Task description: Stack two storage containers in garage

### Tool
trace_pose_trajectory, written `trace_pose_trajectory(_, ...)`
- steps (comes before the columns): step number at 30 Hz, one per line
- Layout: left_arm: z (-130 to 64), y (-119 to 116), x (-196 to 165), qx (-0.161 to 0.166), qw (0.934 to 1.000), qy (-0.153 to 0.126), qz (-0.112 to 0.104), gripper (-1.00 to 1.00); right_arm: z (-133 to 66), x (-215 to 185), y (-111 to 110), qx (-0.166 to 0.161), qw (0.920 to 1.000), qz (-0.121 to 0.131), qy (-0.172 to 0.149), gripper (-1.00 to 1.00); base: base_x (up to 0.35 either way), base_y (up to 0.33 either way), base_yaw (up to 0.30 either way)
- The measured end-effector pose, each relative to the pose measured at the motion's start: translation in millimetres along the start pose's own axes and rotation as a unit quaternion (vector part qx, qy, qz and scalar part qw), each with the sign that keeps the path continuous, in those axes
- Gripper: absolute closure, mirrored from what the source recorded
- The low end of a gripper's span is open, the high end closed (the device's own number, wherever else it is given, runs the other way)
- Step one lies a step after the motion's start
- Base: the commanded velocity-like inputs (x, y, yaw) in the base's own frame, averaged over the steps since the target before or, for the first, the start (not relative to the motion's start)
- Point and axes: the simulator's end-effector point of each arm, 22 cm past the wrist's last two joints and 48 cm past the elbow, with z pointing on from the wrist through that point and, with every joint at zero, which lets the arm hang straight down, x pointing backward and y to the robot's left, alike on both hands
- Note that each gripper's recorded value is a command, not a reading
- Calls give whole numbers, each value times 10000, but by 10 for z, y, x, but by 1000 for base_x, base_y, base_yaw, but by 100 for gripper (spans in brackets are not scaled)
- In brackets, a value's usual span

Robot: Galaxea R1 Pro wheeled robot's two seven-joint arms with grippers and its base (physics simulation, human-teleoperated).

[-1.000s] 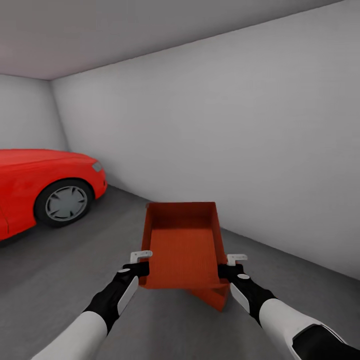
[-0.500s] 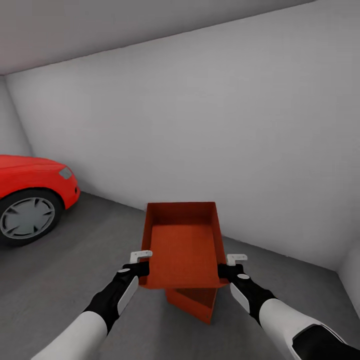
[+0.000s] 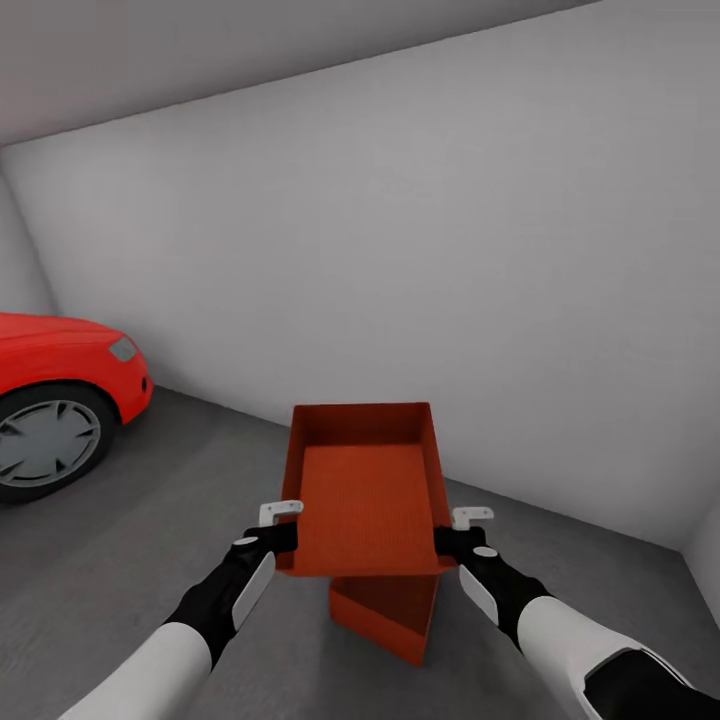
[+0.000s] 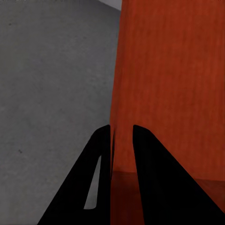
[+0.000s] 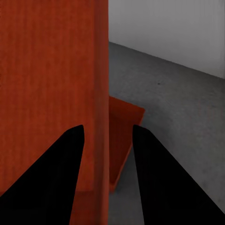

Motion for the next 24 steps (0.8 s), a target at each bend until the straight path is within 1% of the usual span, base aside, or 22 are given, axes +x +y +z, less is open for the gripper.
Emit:
trace_pose_trajectory(10, -1, 3, -18, 7, 10000, -30, 0, 100, -1, -18, 5, 0, 10000, -1, -26, 100, 14, 0, 0)
trace_pose_trajectory(16, -2, 8, -5, 7, 10000, -16, -7, 100, -5, -12, 9, -1, 10000, -9, -14, 100, 267, 28, 0)
trace_pose_trajectory(24, -2, 9, -4, 7, 10000, -13, -16, 100, -5, -16, 9, -1, 10000, -18, -12, 100, 319, 127, 0)
